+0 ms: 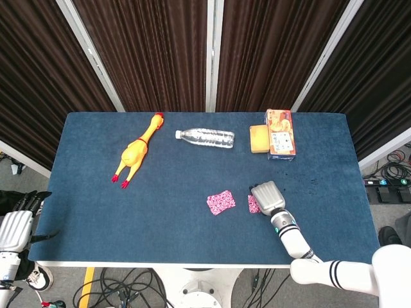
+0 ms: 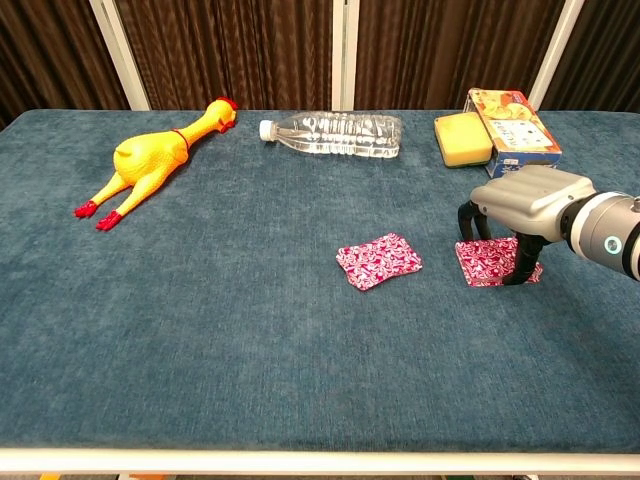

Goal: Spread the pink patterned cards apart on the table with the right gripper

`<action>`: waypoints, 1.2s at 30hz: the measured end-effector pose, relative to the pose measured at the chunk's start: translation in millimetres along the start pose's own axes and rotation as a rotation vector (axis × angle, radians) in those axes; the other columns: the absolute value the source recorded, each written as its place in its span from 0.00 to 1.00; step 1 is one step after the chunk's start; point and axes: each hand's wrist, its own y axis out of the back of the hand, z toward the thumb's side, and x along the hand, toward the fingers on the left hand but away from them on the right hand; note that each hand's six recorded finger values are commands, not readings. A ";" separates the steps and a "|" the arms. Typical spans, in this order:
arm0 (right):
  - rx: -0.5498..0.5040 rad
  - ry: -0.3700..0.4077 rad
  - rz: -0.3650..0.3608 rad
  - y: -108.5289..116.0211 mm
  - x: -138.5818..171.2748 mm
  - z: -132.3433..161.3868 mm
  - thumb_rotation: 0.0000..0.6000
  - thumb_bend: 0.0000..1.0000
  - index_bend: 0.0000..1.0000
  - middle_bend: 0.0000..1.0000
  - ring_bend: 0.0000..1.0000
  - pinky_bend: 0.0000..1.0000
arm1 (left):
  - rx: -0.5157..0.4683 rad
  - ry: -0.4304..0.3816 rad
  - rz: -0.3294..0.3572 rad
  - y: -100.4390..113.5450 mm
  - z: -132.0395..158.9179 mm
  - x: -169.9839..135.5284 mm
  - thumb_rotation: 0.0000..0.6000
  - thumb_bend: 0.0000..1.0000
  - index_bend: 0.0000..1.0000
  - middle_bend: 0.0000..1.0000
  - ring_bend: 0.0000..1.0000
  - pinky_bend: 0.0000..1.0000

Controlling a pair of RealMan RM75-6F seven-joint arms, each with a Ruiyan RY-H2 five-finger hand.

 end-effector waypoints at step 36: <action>0.003 -0.038 -0.077 49.9 -50.7 3.4 1.00 0.10 0.49 0.46 0.87 0.97 | -0.003 0.003 0.004 1.6 -2.1 -1.3 1.00 0.03 0.16 0.15 0.06 0.18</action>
